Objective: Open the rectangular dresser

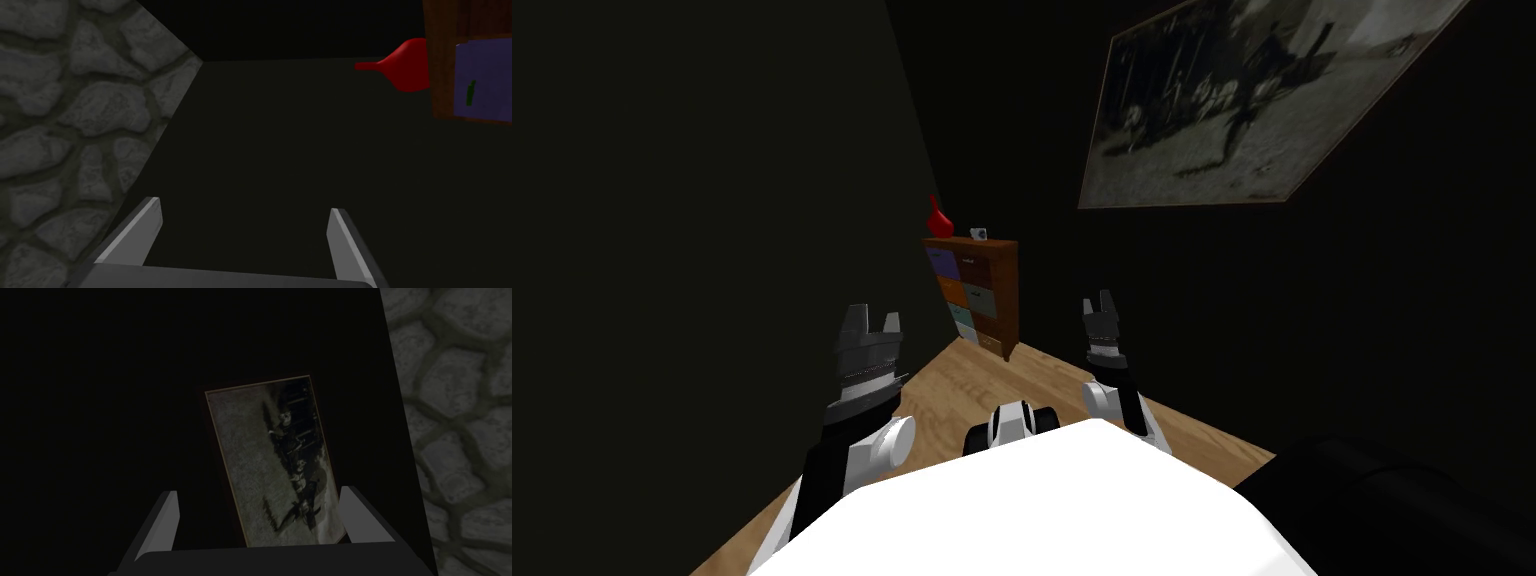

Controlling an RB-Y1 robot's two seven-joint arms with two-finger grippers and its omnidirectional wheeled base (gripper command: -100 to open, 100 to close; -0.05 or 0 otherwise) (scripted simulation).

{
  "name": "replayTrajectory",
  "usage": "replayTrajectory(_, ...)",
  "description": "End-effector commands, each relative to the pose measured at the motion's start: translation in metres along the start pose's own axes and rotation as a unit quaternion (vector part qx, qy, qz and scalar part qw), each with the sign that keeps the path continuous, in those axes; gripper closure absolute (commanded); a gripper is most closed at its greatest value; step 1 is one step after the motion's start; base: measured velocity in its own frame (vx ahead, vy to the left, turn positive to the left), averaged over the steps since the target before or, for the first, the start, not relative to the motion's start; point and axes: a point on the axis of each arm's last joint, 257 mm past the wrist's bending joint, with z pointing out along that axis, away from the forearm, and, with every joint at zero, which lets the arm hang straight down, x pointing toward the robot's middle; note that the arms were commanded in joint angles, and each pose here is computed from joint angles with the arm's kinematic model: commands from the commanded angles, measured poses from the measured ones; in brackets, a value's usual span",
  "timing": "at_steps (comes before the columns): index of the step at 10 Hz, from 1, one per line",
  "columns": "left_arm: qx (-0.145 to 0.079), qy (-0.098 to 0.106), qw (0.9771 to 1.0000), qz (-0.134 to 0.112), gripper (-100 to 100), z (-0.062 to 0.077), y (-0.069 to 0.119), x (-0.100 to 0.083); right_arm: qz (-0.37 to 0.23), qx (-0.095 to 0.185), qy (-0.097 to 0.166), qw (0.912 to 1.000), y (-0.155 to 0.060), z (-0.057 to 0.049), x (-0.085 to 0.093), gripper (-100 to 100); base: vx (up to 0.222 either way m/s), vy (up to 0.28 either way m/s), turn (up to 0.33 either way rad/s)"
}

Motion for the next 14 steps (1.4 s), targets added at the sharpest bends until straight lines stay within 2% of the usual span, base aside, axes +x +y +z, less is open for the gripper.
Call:
replayTrajectory(1, -0.004, 0.037, 0.9993, 0.006, -100, 0.005, 0.01, 0.014, 0.0, 0.0, 0.0, 1.0, 0.0, 0.0, 0.0, 0, 0.012, 0.03, -0.033)
replayTrajectory(4, -0.015, 0.071, 0.9974, 0.006, -100, 0.013, 0.027, 0.032, 0.0, 0.0, 0.0, 1.0, 0.0, 0.0, 0.0, 0, 0.018, 0.035, -0.054)
replayTrajectory(9, -0.04, 0.111, 0.993, -0.004, -100, 0.034, 0.063, 0.065, 0.0, 0.0, 0.0, 1.0, 0.0, 0.0, 0.0, 0, 0.03, 0.051, -0.071)
replayTrajectory(12, -0.059, 0.132, 0.9894, -0.011, -100, 0.049, 0.086, 0.088, 0.0, 0.0, 0.0, 1.0, 0.0, 0.0, 0.0, 0, 0.027, 0.059, -0.085)
replayTrajectory(14, -0.075, 0.147, 0.9862, -0.014, -100, 0.057, 0.103, 0.104, 0.0, 0.0, 0.0, 1.0, 0.0, 0.0, 0.0, 0, 0.029, 0.07, -0.088)
